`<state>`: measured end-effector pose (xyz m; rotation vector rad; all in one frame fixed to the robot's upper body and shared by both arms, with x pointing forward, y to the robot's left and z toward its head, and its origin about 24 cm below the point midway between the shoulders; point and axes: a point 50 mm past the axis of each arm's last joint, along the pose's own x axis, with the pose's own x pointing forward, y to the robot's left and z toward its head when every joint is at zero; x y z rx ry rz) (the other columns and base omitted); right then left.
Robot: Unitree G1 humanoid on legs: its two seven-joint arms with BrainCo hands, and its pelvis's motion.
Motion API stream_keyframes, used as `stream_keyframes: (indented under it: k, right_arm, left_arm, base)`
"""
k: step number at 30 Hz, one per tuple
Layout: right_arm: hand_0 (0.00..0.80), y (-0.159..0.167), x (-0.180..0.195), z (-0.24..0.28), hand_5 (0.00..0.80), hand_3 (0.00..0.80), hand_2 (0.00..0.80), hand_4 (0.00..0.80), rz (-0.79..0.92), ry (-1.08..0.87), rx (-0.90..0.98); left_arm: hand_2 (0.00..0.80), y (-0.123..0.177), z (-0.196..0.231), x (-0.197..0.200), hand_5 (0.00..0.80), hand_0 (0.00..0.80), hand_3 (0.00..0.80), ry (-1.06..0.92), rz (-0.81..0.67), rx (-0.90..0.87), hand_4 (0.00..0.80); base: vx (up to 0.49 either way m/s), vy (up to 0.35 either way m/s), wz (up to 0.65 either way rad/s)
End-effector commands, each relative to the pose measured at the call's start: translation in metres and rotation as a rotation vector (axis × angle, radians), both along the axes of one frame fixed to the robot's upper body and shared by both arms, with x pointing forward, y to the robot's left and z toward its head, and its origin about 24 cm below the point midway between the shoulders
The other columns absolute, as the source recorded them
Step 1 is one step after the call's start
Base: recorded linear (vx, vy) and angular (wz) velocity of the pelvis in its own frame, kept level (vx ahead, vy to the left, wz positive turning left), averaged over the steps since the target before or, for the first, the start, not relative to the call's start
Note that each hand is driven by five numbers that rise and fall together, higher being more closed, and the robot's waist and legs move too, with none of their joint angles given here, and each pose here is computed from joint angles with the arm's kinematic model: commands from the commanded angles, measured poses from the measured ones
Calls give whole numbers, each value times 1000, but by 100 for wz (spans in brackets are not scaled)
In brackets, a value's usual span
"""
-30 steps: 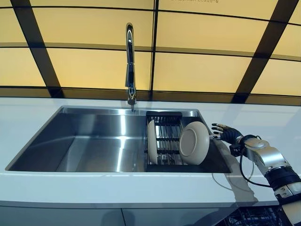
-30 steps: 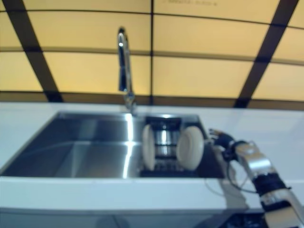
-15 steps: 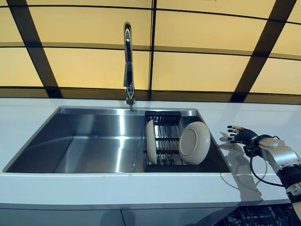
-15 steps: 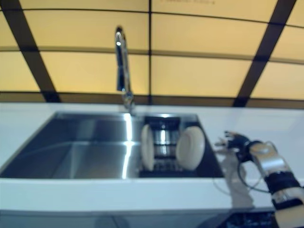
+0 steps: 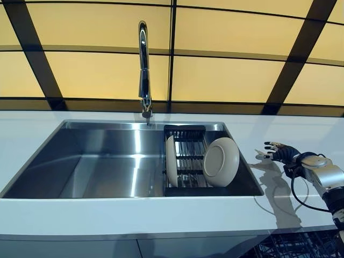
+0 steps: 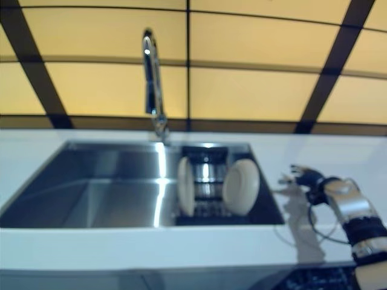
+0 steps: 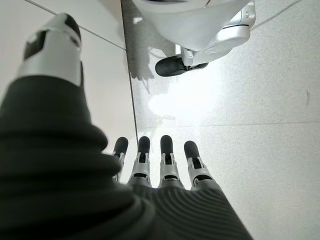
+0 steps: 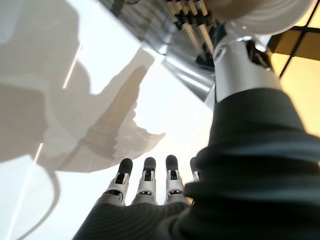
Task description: Take plates into dishwasher
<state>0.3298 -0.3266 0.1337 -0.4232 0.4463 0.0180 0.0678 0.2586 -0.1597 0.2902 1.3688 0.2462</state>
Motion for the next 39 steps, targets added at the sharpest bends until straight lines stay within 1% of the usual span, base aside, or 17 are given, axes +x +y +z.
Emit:
stream_keyframes:
  k: [1,4,5,11,18,29,39]
  right_arm:
    - [0,17,16,47,0,0,0,0,78,-174,29]
    - [0,25,17,49,0,0,0,0,113,-189,47]
    - [0,32,17,50,0,0,0,0,141,-199,62]
    - [0,47,16,54,0,0,0,0,187,-244,82]
    - [0,60,14,51,0,0,0,0,232,-241,81]
    - [0,65,14,43,0,0,0,0,256,-205,87]
    - [0,63,15,27,0,0,0,0,252,-125,98]
  left_arm:
    - [0,18,6,7,0,0,0,3,-41,65,0]
    - [0,19,6,6,0,0,0,2,-36,64,0]
    - [0,18,6,5,0,0,0,3,-33,63,0]
    - [0,17,5,3,0,0,0,5,-27,62,0]
    - [0,17,5,4,0,0,0,1,-21,59,0]
    - [0,16,5,6,0,0,0,1,-25,61,0]
    - [0,16,6,6,0,0,0,-1,-33,61,0]
  base:
    - [0,0,0]
    - [0,0,0]
    - [0,0,0]
    - [0,0,0]
    - [0,0,0]
    - [0,0,0]
    - [0,0,0]
